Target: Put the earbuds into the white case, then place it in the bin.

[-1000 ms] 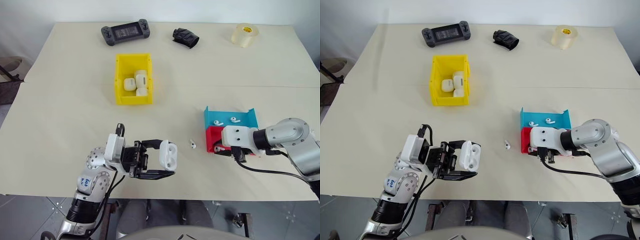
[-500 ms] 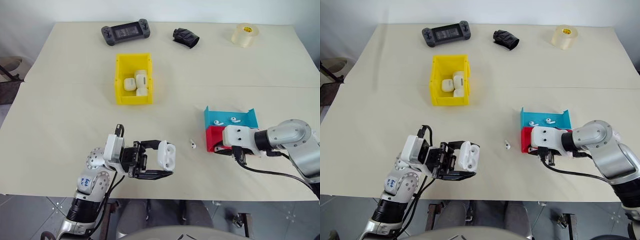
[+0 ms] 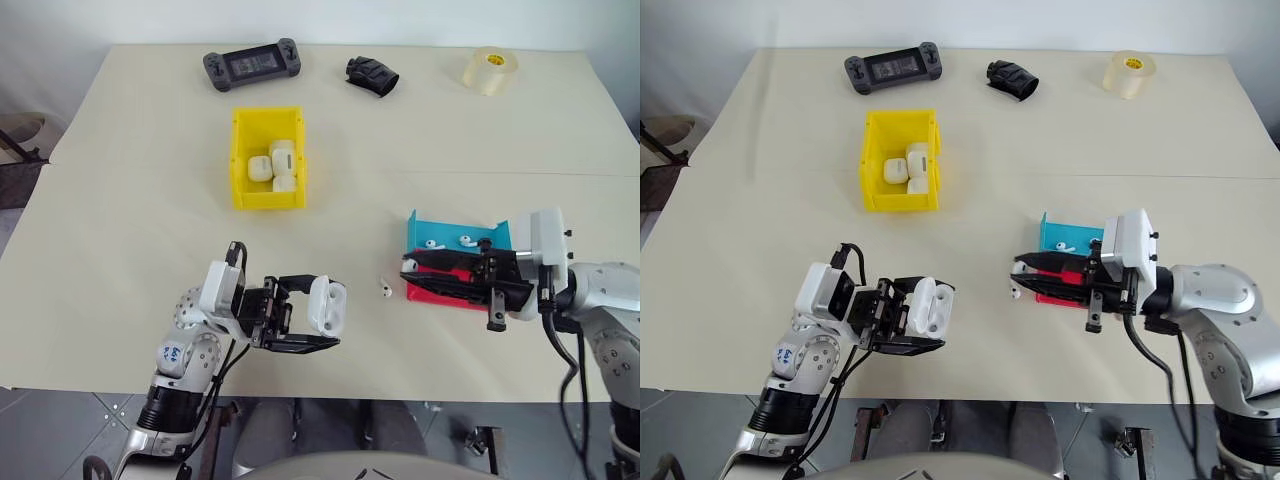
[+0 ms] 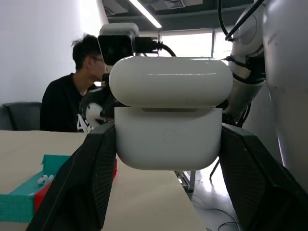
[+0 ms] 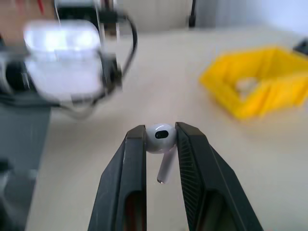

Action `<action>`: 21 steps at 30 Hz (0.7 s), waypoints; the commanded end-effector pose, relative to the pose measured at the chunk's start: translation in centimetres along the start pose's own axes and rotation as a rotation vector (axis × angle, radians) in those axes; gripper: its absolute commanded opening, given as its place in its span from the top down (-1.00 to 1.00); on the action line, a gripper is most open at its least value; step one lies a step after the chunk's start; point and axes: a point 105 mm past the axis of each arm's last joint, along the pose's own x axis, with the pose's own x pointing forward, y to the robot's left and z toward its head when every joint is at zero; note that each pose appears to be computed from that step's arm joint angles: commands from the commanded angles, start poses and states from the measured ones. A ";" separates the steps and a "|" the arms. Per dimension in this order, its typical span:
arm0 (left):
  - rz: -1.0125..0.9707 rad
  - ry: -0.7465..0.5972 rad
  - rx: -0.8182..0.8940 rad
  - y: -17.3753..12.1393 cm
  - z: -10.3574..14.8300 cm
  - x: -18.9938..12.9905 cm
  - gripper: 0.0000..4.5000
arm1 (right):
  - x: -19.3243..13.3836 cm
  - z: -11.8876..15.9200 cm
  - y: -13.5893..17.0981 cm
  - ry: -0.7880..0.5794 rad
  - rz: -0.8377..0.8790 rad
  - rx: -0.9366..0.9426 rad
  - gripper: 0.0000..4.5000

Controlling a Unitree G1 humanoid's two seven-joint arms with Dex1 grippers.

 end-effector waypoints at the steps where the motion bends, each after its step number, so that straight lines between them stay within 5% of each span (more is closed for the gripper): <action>1: -0.018 -0.015 0.009 0.2 0.0 0.3 -0.24 | 1.4 2.9 0.7 -0.205 -0.032 -0.006 0.77; 5: -0.035 0.006 -0.001 0.7 -0.2 0.4 -0.24 | 2.2 4.0 1.3 -0.335 -0.056 0.055 0.77; 21: -0.087 0.035 -0.047 3.3 0.7 4.0 -0.24 | 2.2 2.5 3.5 -0.354 -0.163 0.077 0.77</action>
